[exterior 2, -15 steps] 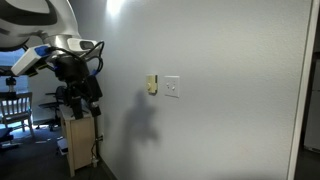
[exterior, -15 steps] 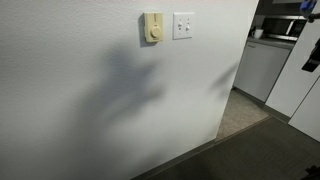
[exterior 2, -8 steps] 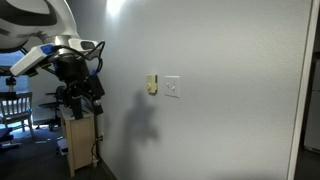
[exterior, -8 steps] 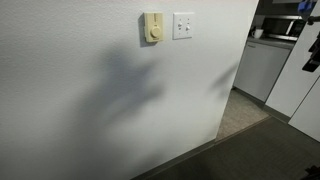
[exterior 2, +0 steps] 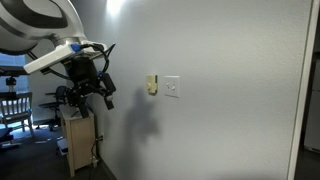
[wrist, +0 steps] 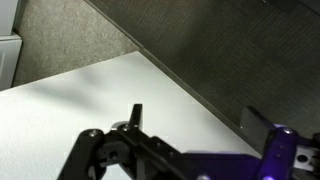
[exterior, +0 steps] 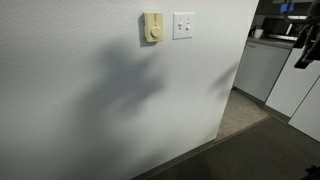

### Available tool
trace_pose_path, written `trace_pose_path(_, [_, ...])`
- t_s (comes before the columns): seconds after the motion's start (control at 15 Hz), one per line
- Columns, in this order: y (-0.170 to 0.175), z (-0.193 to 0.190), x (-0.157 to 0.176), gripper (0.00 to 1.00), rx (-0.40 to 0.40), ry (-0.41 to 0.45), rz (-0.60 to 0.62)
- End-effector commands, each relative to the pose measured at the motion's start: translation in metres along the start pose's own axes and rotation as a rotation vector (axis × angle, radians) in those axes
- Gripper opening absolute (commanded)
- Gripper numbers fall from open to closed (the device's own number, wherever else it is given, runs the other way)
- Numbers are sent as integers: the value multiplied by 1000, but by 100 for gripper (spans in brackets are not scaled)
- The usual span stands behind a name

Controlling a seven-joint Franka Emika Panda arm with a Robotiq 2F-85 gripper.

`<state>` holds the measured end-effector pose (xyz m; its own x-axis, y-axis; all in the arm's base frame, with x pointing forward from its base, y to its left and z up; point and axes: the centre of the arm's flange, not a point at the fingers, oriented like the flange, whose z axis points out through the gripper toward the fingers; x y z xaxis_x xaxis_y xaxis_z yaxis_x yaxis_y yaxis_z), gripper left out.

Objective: Turn on the light switch on the right

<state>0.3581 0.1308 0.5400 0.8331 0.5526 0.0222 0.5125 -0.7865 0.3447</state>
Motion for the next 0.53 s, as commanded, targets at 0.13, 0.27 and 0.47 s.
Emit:
trace_pose_path(0.13, [0,5,16,100,14,-14,-139])
trace_pose_path(0.27, [1,10,25,100,24,-25,-189])
trace_pose_path(0.47, [0,12,29,100,27,-29,-203])
